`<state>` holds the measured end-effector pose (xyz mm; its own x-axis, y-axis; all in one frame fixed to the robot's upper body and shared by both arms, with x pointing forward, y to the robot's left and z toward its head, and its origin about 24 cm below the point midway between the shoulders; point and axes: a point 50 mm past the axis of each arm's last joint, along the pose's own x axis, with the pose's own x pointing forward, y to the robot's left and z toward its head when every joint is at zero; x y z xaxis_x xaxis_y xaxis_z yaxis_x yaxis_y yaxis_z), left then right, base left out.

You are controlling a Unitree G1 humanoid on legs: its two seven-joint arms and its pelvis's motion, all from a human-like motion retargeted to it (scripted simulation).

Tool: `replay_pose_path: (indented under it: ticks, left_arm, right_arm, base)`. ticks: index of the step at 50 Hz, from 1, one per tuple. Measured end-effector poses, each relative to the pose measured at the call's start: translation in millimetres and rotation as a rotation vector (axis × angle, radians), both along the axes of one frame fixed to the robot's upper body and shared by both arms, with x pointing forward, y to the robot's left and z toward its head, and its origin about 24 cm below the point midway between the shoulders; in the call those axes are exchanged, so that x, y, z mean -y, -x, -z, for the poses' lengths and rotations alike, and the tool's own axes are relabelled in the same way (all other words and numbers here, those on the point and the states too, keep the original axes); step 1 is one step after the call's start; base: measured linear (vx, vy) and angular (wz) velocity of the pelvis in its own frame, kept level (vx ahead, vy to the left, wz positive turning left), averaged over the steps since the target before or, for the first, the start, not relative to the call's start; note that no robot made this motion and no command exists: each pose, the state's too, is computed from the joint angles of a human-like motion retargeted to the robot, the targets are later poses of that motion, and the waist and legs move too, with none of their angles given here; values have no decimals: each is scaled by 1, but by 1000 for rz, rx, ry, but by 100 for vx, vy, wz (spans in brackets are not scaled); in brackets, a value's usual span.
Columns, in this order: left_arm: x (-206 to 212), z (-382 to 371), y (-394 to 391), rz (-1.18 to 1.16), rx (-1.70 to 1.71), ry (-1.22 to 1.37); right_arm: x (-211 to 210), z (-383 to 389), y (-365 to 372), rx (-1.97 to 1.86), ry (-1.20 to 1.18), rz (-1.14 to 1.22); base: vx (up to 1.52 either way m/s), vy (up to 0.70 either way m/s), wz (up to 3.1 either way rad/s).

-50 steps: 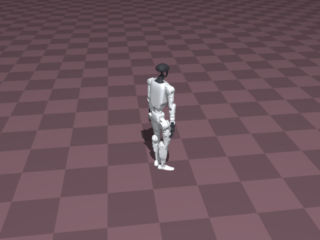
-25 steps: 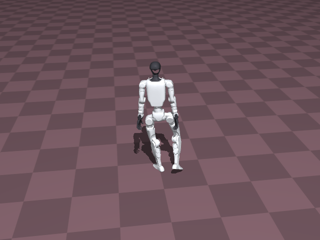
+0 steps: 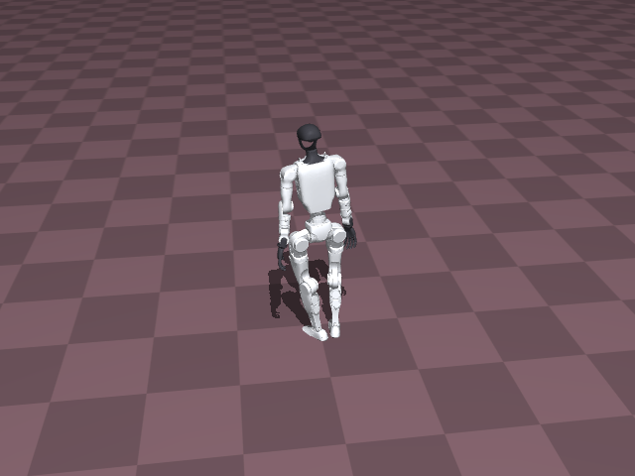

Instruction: In place motions

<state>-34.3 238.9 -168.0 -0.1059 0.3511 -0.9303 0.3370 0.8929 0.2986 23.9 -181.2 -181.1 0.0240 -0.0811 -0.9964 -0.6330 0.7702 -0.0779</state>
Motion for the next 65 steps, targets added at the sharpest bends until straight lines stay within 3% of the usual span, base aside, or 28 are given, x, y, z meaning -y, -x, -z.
replay_pose_path:
  ticks: [7, 17, 26, 30, 37, 45, 53, 60, 65]
  left_arm:
    - [12, 4, -13, -2, 63, 0]
    - [41, 10, -45, -46, 203, 68]
    - [7, 4, -67, 152, 209, 39]
    - [-6, 1, -43, 184, 152, -18]
    - [3, -2, 21, 44, -60, 46]
    - [19, 2, 26, 67, -80, 158]
    - [2, 3, -14, 110, 14, 91]
    - [31, 9, -67, 28, 234, 186]
    - [50, 7, -107, 26, 381, 257]
  right_arm:
    - [-10, 1, -1, -6, -109, 146]
    - [16, -2, 17, -63, 64, 79]
    - [20, -3, -6, 46, 91, 242]
    - [16, -2, 8, -37, 31, 271]
    - [32, -5, 28, -101, 101, 249]
    - [57, -14, 38, -149, 222, 473]
    - [34, -13, 70, -236, 166, 727]
    - [14, -12, 87, -327, 107, 652]
    - [9, -7, 51, -256, 29, 490]
  base:
    - [0, -7, -57]
    - [0, 13, -250]
    - [-22, 4, -208]
    - [-7, -14, -332]
    - [-1, -22, -346]
    - [13, -13, -275]
    - [36, -19, -138]
    - [47, -14, -101]
    - [33, -9, -169]
